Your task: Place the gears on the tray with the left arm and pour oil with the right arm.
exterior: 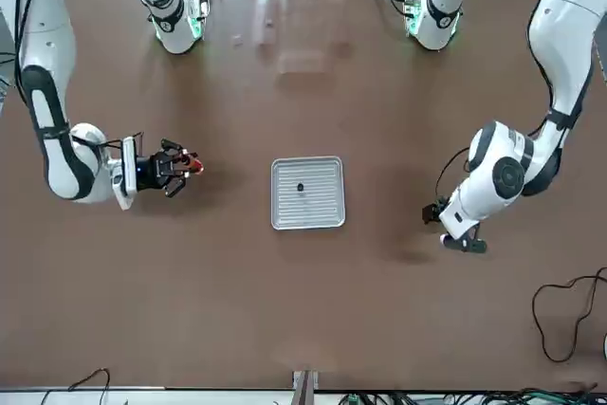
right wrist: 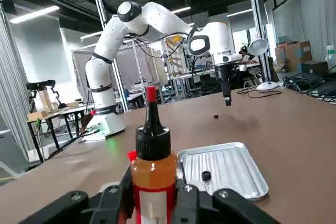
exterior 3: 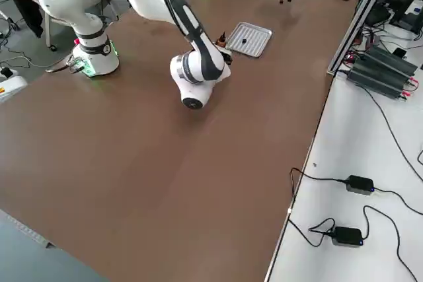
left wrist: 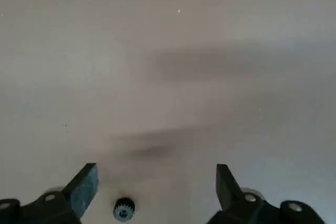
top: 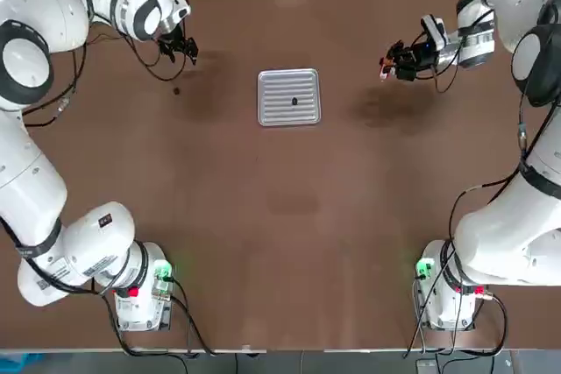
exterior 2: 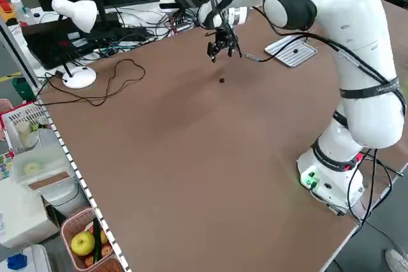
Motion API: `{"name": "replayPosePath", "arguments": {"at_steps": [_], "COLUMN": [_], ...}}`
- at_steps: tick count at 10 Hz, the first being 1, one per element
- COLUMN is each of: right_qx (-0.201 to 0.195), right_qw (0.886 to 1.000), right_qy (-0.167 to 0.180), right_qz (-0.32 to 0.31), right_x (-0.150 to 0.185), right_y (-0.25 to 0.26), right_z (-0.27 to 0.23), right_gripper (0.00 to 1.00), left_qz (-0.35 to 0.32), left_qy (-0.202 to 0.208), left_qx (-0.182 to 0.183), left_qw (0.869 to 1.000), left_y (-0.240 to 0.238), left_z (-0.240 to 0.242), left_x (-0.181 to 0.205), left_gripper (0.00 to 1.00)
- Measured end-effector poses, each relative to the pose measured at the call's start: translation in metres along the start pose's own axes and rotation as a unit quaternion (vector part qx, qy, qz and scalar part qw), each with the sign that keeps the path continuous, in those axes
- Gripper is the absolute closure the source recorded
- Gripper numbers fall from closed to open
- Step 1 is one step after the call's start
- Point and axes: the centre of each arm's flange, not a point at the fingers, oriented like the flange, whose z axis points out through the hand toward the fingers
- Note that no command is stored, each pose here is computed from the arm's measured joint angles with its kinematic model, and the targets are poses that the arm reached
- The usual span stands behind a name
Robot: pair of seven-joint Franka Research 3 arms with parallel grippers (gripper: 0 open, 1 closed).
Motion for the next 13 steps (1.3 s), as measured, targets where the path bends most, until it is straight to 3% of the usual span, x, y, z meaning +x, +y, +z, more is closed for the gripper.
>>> {"name": "replayPosePath", "arguments": {"at_steps": [4, 7, 10, 13], "right_qx": [0.008, 0.002, 0.007, 0.011], "right_qw": [1.0, 0.999, 0.998, 0.998], "right_qy": [-0.013, -0.029, -0.035, -0.029], "right_qz": [-0.009, -0.023, -0.048, -0.049], "right_x": [-0.011, -0.003, 0.016, 0.019], "right_y": [-0.005, 0.0, 0.012, 0.012], "right_z": [0.022, 0.023, 0.024, 0.024], "right_gripper": [0.69, 0.69, 0.69, 0.69], "left_qz": [0.029, 0.054, 0.06, 0.051], "left_qy": [-0.002, -0.01, -0.009, 0.016], "left_qx": [0.017, 0.054, 0.039, 0.024], "left_qw": [0.999, 0.997, 0.997, 0.998], "left_y": [-0.02, -0.039, -0.039, -0.052], "left_z": [0.005, 0.01, -0.007, 0.028], "left_x": [-0.005, -0.005, -0.005, -0.033], "left_gripper": [0.01, 0.01, 0.01, 0.01]}}
